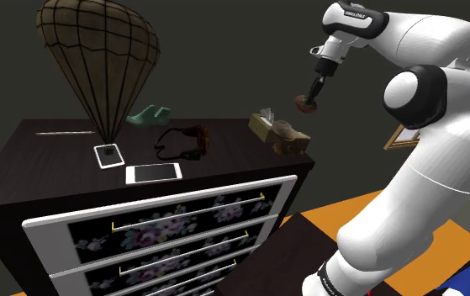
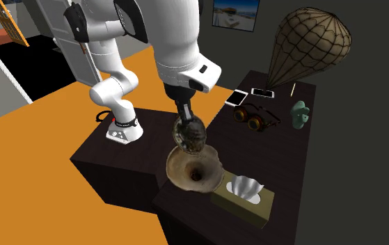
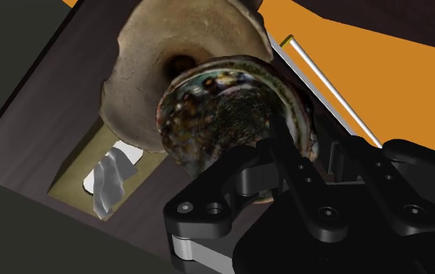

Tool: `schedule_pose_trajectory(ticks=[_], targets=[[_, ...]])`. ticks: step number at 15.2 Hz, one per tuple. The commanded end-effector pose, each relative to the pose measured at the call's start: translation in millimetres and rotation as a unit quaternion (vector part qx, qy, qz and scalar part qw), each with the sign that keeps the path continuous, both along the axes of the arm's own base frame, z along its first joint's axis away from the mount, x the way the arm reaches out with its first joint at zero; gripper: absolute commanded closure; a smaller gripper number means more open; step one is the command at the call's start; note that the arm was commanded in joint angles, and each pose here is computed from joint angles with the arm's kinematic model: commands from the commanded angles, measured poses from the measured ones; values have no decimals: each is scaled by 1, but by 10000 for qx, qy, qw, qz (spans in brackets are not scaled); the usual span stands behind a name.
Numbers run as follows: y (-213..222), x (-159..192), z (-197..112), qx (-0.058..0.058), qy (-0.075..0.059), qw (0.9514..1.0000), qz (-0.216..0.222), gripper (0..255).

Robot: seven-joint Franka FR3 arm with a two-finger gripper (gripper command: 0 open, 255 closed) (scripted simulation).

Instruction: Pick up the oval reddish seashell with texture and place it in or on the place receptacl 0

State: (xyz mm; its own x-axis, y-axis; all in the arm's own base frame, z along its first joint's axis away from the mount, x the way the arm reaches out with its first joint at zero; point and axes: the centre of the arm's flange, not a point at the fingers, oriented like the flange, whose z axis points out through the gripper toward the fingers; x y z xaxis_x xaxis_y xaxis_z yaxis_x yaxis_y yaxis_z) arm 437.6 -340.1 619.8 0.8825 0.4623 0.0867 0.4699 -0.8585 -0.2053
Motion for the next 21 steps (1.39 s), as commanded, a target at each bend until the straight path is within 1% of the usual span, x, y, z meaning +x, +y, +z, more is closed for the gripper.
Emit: schedule_pose_trajectory(ticks=[1, 15, 21], targets=[[-1, -1, -11, -1, -1, 10000, 1, 255], [-1, -1, -85, -1, -1, 10000, 1, 255], [-1, -1, -86, -1, -1, 10000, 1, 255]])
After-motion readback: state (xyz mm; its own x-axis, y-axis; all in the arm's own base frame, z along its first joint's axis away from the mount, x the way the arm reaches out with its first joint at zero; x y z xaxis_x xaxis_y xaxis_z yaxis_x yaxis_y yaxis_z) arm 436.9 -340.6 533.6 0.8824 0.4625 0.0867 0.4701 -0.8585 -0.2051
